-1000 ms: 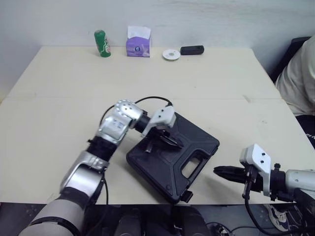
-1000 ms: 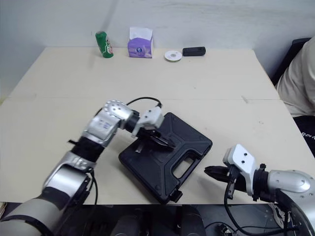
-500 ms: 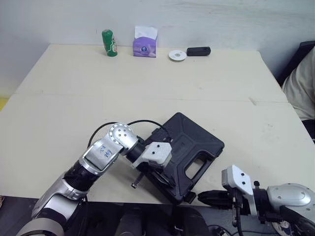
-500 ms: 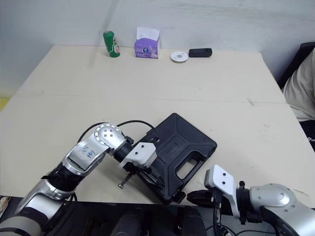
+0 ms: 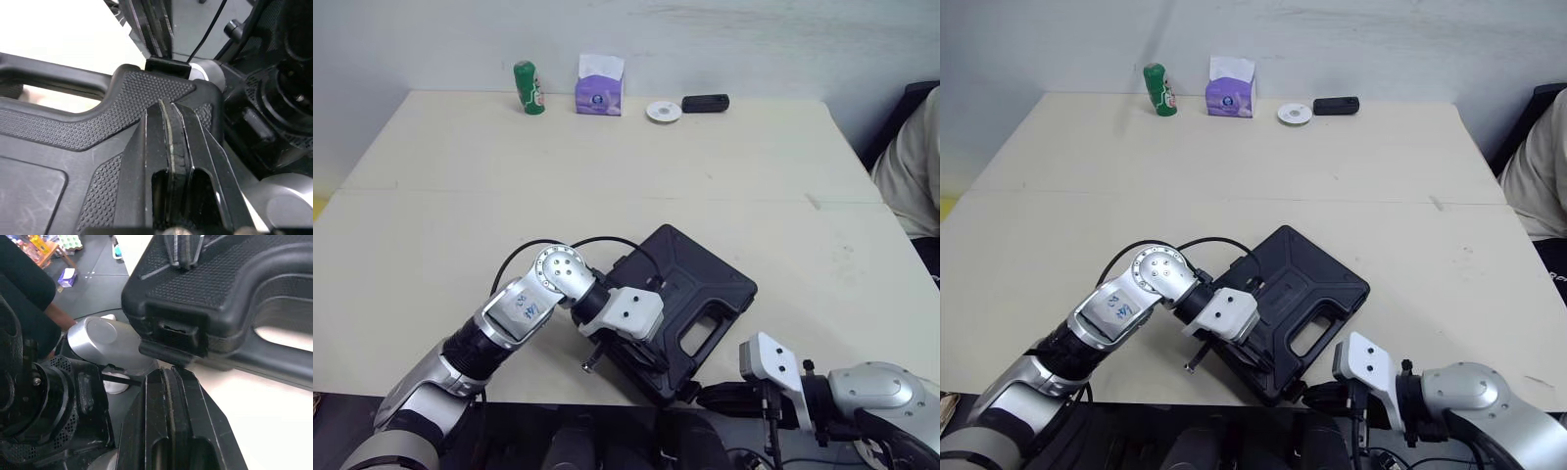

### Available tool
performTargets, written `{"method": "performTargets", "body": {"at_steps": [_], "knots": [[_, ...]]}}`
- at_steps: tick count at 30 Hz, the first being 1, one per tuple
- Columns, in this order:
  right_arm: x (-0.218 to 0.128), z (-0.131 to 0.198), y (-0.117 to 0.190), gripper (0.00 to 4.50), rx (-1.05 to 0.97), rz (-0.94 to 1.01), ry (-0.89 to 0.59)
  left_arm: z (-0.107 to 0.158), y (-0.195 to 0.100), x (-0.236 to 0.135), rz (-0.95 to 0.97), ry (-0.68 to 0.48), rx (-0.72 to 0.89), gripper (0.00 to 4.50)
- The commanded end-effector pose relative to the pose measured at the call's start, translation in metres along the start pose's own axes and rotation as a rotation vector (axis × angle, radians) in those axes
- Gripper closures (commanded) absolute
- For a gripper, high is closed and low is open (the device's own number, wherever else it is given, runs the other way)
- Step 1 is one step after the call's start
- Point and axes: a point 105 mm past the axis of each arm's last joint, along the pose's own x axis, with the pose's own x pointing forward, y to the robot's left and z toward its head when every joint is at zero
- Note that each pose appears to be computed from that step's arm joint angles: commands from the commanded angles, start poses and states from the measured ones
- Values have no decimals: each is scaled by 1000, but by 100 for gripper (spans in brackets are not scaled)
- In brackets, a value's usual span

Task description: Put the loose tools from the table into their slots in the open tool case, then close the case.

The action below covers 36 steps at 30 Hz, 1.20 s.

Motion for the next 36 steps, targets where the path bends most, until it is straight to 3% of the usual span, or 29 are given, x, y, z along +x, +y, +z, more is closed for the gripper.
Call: {"method": "performTargets", "body": {"at_steps": [1,11,19,24,26,29,36], "knots": [[4,12,7,450,-14,32,-51,-32,-4,6,5,116,-88,447],[0,37,4,450,50,30,-170,-31,-9,11,-10,120,-65,447],[-4,29,2,450,30,-6,-111,-29,-6,10,6,106,-55,447],[-24,37,-14,450,-38,-112,-110,-12,2,-6,53,-1,-88,447],[-34,38,-28,450,-44,-190,-103,4,1,-19,55,-112,-98,447],[-56,41,-43,353,-33,-258,-109,25,-6,-51,71,-284,-177,358],[-113,49,-51,0,-66,-294,-85,13,-15,-118,381,-296,-332,29]]}}
